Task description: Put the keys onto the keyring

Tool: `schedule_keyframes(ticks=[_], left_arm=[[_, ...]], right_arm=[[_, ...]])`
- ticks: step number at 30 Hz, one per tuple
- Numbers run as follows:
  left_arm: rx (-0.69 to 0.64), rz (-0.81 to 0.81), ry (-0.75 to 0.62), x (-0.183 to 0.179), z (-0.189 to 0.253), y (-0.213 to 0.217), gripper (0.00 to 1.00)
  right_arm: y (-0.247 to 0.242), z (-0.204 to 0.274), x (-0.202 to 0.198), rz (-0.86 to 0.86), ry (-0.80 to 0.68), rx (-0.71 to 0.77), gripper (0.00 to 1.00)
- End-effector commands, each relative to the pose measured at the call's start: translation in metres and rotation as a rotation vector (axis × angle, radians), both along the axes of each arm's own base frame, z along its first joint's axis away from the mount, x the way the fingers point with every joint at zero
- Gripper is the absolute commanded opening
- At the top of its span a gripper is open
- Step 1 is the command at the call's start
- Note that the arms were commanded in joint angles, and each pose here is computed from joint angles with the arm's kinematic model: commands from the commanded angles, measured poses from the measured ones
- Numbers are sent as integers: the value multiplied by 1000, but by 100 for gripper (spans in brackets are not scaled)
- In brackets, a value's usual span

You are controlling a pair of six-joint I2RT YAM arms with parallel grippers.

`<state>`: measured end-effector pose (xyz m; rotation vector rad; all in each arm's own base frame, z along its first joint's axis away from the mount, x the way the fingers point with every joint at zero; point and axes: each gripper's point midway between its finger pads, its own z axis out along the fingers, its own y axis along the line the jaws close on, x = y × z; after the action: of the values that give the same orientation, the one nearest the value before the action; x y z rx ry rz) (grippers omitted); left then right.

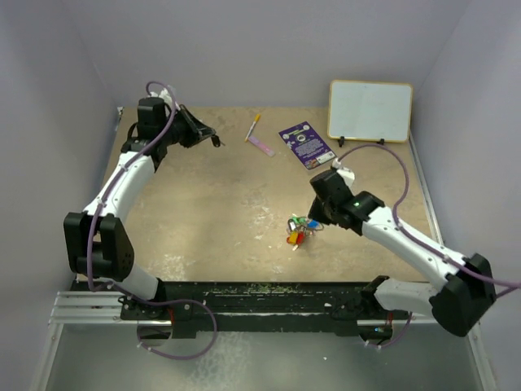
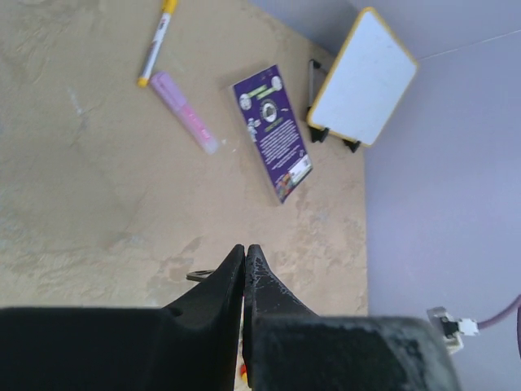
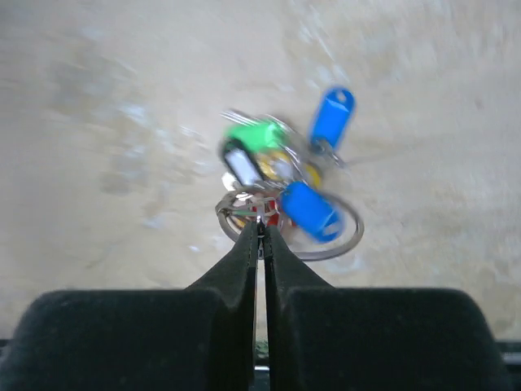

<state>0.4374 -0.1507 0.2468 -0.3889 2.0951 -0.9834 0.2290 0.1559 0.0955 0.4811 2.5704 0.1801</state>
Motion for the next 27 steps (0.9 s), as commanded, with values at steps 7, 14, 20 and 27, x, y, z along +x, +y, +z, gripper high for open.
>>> schedule_keyframes(ticks=[7, 14, 20, 27], left_arm=[[-310, -91, 125, -17, 62, -48, 4], [-482, -115, 293, -38, 75, -79, 4], [-597, -73, 370, -41, 79, -93, 4], [-639, -39, 410, -33, 75, -95, 4]], right_arm=[[55, 153, 72, 358, -655, 143, 0], [86, 226, 96, 486, -925, 184, 0], [102, 256, 107, 552, -1023, 183, 0], [125, 263, 113, 617, -1034, 222, 0]])
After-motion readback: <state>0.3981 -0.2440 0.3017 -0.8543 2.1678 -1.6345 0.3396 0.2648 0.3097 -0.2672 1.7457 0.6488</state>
